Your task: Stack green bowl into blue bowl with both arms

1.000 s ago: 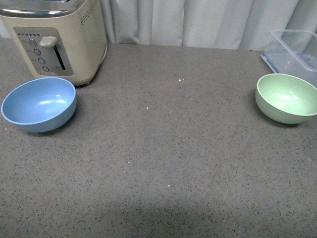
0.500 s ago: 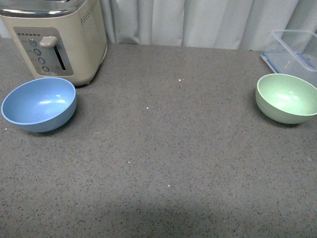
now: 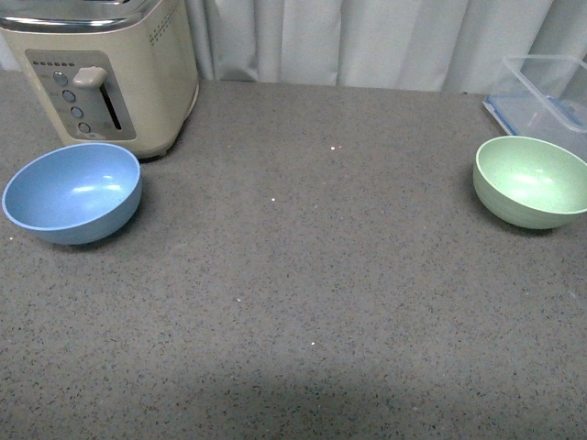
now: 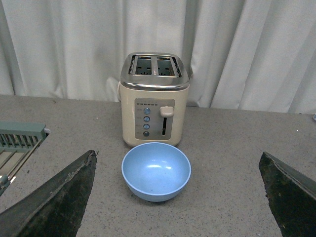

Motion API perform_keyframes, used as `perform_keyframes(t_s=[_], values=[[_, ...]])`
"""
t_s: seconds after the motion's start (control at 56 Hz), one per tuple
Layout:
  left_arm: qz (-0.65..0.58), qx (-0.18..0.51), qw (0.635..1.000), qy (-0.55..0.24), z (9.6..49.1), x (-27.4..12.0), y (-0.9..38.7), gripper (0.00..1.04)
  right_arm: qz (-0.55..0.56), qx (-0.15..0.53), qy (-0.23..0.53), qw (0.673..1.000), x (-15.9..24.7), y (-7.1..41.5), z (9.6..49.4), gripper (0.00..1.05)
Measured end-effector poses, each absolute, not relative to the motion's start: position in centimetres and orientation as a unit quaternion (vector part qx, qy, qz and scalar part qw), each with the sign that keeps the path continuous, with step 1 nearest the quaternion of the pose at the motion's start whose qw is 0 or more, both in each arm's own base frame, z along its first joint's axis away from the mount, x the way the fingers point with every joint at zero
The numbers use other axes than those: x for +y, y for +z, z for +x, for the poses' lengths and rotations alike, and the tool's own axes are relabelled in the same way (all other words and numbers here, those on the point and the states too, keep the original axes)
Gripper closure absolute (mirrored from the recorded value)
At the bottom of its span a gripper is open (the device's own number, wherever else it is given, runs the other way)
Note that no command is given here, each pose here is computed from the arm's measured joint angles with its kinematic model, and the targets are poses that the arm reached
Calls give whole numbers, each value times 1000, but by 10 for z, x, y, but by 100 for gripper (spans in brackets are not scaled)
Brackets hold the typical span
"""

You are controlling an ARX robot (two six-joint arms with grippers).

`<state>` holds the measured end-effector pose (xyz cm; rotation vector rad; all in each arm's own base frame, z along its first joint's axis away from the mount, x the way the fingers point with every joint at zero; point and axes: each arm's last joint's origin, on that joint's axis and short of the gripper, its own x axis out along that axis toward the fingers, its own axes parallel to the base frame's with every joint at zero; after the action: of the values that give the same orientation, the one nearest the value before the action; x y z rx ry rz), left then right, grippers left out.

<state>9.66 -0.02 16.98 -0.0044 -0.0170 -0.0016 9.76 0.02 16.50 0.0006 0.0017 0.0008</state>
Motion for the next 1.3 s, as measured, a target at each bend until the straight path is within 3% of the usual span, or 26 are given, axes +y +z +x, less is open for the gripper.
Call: perform_keyframes(t_s=[0.214,0.286,0.357,0.625,0.929,1.304], values=[[-4,-5,1000,4,97,0,170,6,0,1,0,1000,0,165,98,9],[-26,72,996,43,102,1,161,6,0,1,0,1000,0,165,98,9],[-40,105,992,53,111,2,156,6,0,1,1,1000,0,165,98,9],[-35,185,979,77,162,-7,151,6,0,1,0,1000,0,165,98,9],[-43,292,952,85,228,-20,118,6,0,1,0,1000,0,165,98,9],[-48,342,931,120,275,-20,89,6,0,1,0,1000,0,165,98,9]])
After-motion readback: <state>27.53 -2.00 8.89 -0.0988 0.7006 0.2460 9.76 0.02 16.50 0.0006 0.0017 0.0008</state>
